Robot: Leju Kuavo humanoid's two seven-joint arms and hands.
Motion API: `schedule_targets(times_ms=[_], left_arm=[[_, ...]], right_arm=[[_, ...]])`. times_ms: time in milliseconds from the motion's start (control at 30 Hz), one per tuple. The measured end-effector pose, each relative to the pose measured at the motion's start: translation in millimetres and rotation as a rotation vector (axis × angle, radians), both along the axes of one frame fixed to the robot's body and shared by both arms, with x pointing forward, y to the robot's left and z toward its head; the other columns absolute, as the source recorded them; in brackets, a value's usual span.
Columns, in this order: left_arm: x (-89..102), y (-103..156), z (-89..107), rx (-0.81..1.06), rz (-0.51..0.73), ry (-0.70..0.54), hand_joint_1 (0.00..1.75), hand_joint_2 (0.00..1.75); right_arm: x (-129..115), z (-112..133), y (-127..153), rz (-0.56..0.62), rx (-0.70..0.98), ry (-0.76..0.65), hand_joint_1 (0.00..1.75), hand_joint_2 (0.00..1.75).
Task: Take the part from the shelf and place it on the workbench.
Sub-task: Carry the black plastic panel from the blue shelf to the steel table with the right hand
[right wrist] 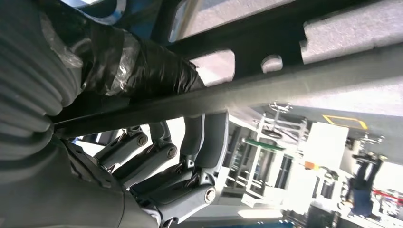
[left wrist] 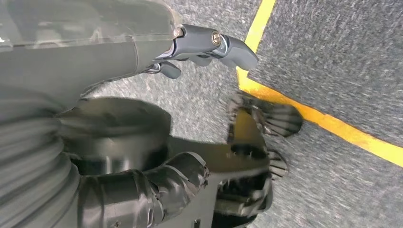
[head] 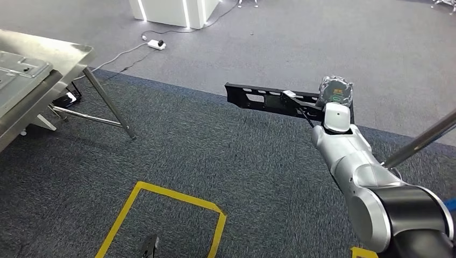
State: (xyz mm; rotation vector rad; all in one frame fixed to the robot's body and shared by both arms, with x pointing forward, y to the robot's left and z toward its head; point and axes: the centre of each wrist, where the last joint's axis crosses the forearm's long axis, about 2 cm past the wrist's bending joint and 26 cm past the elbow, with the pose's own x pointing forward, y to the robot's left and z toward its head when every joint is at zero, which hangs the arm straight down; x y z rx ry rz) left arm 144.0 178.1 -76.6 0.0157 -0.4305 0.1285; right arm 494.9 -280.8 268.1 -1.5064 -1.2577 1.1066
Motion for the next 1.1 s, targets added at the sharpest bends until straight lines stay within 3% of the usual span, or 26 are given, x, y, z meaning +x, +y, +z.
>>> schedule_targets(times_ms=[1100], left_arm=[[3.7, -4.5, 2.4, 0.006, 0.013, -0.001, 0.00, 1.75]], right_arm=[[-1.4, -2.3, 8.1, 0.023, 0.026, -0.016, 1.75, 1.75]])
